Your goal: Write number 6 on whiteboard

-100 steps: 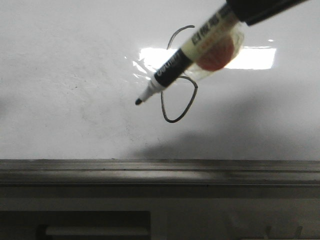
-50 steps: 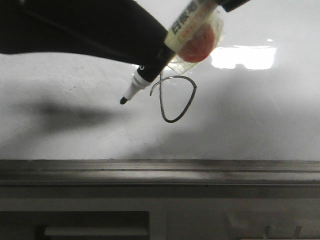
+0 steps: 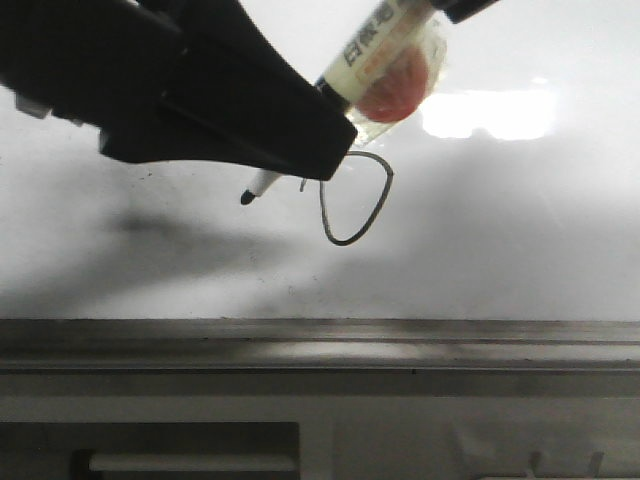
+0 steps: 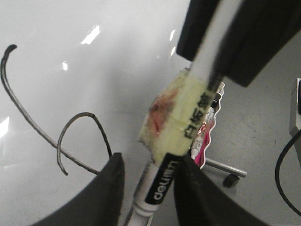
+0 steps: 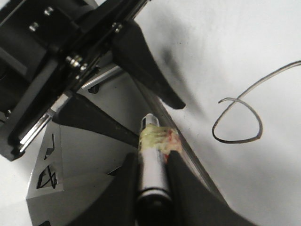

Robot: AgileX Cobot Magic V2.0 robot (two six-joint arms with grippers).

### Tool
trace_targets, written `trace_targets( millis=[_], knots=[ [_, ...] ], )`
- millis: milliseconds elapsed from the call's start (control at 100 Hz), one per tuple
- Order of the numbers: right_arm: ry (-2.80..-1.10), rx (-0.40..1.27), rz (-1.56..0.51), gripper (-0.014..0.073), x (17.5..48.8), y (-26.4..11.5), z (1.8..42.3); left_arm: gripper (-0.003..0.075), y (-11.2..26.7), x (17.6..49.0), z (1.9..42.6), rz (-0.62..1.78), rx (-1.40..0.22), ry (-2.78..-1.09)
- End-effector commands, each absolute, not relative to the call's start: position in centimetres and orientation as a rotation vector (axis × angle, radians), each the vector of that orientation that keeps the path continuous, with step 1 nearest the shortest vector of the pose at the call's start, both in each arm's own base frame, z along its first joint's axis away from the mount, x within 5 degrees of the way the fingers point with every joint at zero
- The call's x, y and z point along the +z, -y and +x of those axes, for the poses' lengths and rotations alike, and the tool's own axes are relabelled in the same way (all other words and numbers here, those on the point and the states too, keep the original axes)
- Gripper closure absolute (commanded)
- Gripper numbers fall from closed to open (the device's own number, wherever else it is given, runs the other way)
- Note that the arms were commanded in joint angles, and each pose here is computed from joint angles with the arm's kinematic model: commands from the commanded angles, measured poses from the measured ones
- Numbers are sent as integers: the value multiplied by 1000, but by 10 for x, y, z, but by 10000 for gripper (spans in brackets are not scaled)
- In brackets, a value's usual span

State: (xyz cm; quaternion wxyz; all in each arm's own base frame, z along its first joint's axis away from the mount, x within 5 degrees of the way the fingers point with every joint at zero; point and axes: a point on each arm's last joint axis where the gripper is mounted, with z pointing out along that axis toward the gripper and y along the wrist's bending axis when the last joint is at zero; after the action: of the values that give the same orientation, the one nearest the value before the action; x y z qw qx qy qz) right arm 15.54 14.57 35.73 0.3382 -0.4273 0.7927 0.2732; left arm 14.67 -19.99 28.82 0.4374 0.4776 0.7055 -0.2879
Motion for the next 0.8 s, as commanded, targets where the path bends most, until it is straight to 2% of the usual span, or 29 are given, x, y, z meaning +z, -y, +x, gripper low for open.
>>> trace_targets(
  millis=[0,90,160,290,330,450,580,790],
  knots=[
    [-1994,730,-1073,636,374,-146,155,619,201,304,150,1121,-710,-1715],
    [-1996,732,-1077,578,373,-146,154,743,201,304,150,1121,-710,-1715],
    [-1998,732,-1077,452,373,-146,154,741,201,304,150,1120,-708,-1715],
    [-1992,725,-1068,106,373,-146,155,741,200,305,151,1110,-700,-1712],
    [-1984,717,-1054,67,374,-145,156,741,200,306,151,1091,-697,-1716],
    [-1971,668,-1000,95,381,-131,156,741,192,311,151,981,-689,-1732],
    [-1992,586,-886,144,382,-104,152,741,170,311,148,724,-686,-1784],
    [-1978,512,-693,148,362,-76,130,741,136,299,144,279,-711,-1903]
  ],
)
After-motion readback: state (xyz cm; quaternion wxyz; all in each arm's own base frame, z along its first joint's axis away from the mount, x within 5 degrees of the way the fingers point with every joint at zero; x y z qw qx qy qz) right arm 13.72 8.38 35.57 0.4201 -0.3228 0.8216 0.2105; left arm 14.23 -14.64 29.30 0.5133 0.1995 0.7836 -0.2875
